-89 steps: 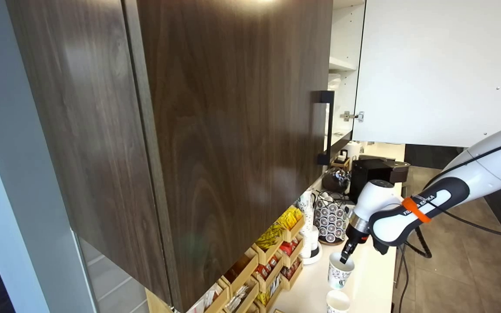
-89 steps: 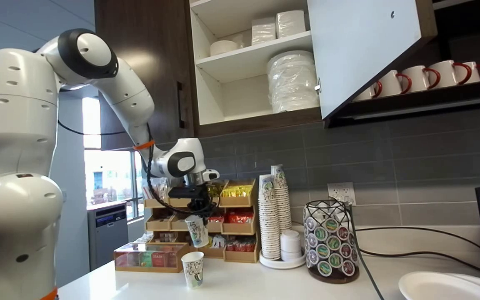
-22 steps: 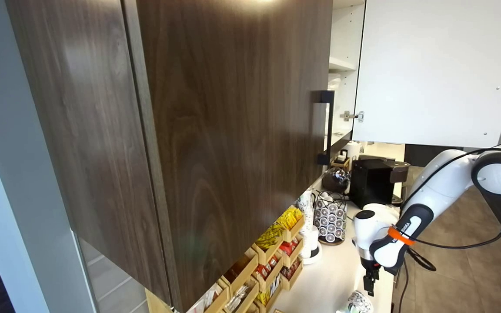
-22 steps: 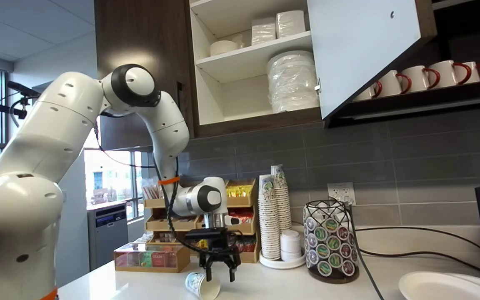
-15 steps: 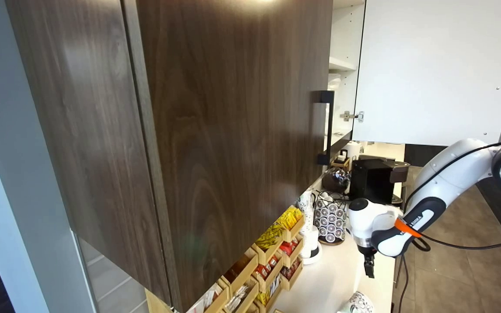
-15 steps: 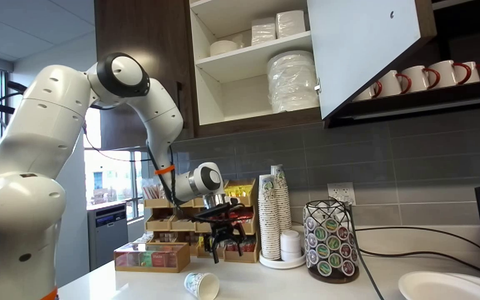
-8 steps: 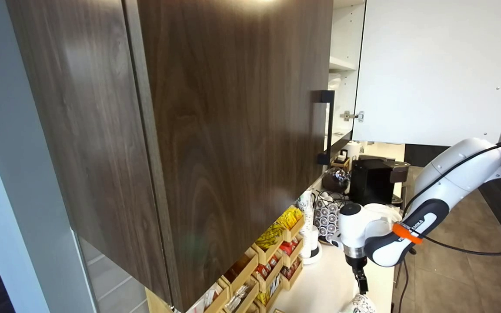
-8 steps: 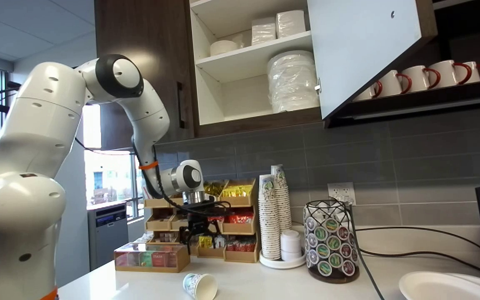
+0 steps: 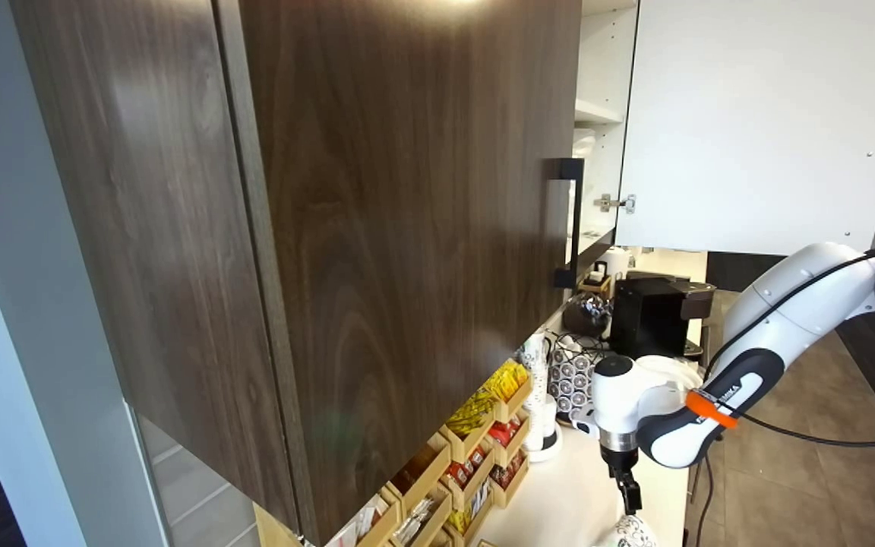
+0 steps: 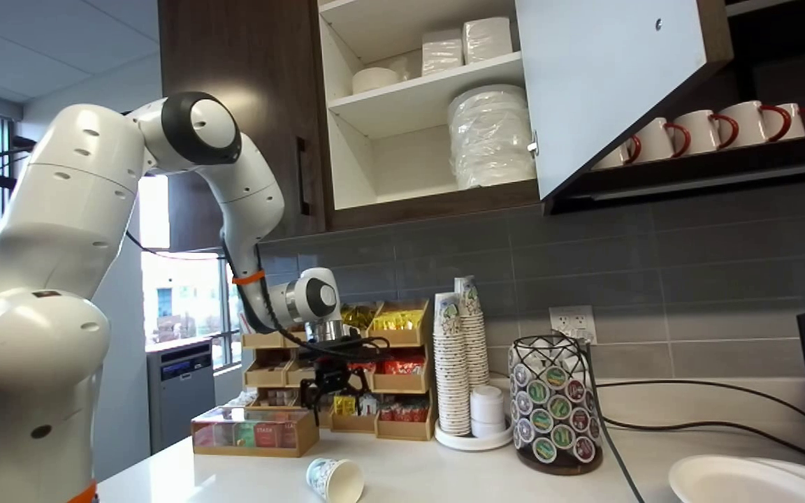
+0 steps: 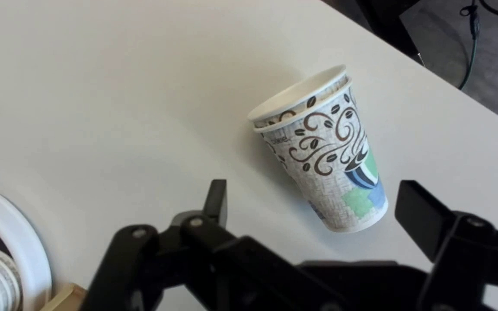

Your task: Put the cups together, then place them in the open cupboard

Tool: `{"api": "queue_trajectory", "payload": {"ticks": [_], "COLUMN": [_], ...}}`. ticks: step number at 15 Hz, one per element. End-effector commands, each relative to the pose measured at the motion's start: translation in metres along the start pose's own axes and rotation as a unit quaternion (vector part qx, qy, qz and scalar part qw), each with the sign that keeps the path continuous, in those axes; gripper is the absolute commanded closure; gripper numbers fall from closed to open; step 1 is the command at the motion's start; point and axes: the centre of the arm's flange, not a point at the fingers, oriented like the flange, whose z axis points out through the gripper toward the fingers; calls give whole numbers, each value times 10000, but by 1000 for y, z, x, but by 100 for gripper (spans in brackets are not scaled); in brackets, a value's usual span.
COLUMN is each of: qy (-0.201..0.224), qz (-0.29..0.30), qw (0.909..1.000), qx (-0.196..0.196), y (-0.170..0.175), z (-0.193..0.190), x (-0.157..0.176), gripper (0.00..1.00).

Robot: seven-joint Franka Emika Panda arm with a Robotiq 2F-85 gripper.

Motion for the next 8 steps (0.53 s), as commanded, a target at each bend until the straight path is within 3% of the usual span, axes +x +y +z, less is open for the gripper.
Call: {"api": "queue_trajectory", "payload": {"ticks": [1, 4, 8], "qy": [418, 676, 576], "qz": [-913, -1434, -1840], "qw": [9949, 9873, 9804], "qx": [34, 119, 410], "y": [-15, -24, -34], "z": [27, 46, 72], "x": [6, 13, 14], "gripper": [0, 0, 0]}}
